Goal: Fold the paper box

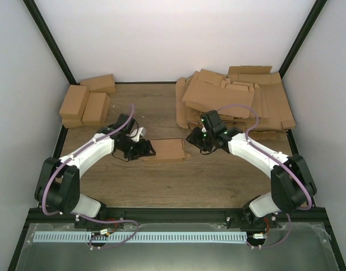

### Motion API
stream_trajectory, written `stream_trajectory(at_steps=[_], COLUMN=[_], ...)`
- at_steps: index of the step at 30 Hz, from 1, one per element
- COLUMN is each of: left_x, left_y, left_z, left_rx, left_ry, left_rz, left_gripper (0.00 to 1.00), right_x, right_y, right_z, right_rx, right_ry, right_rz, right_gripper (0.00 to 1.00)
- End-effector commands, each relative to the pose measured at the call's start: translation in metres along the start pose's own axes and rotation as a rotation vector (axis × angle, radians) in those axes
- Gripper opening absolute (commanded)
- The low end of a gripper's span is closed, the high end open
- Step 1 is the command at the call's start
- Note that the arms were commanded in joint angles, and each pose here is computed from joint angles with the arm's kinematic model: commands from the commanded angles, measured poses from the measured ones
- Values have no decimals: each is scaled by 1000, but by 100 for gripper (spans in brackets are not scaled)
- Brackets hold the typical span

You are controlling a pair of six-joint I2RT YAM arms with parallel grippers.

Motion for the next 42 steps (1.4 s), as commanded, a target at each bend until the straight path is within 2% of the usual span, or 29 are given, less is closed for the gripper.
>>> stream_trajectory(at_steps=[1, 5, 12, 14, 18, 24, 29, 32, 34, 38, 40, 42], left_x=[6, 12, 11, 8, 2, 15, 15, 8, 6, 0, -2, -5], left_y=[1, 1, -9, -12, -11, 11, 16, 21, 19, 14, 14, 15], left_z=[-4, -4, -6, -15, -39, -37, -24, -21, -18, -12, -7, -2], left_rx=[0, 27, 127, 95, -90, -222, -121, -147, -88, 3, 28, 41], left_ry=[-12, -6, 4, -16, -80, -89, -118, -142, -154, -186, -198, -199], left_rz=[-3, -6, -11, -2, 22, -17, -1, 6, 19, 41, 44, 38], left_gripper=[70, 73, 73, 74, 85, 86, 71, 69, 67, 57, 54, 49], right_x=[-4, 6, 19, 22, 26, 28, 27, 26, 26, 26, 28, 30], right_y=[27, 24, 5, -1, -11, -16, -14, -11, -10, -10, -12, -14], right_z=[-3, 22, 49, 53, 55, 59, 58, 57, 57, 56, 56, 57], right_rx=[-158, -138, -76, -52, -29, -15, -25, -36, -40, -44, -53, -63], right_ry=[14, 100, 160, 166, 160, 167, 163, 160, 160, 162, 168, 176], right_rz=[-121, -139, -143, -140, -134, -140, -160, -191, -212, -238, -245, -245], right_gripper=[41, 41, 38, 38, 35, 31, 31, 31, 31, 31, 24, 22])
Point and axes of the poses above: each gripper's point midway between its finger pads, its own z axis out along the fingers, its own y axis along the line the jaws close on, x = y × z, the point moved 9 cm from there along -z, back along the fingers, and after that the axes turned 3 degrees about z, right-handed, at the moved point
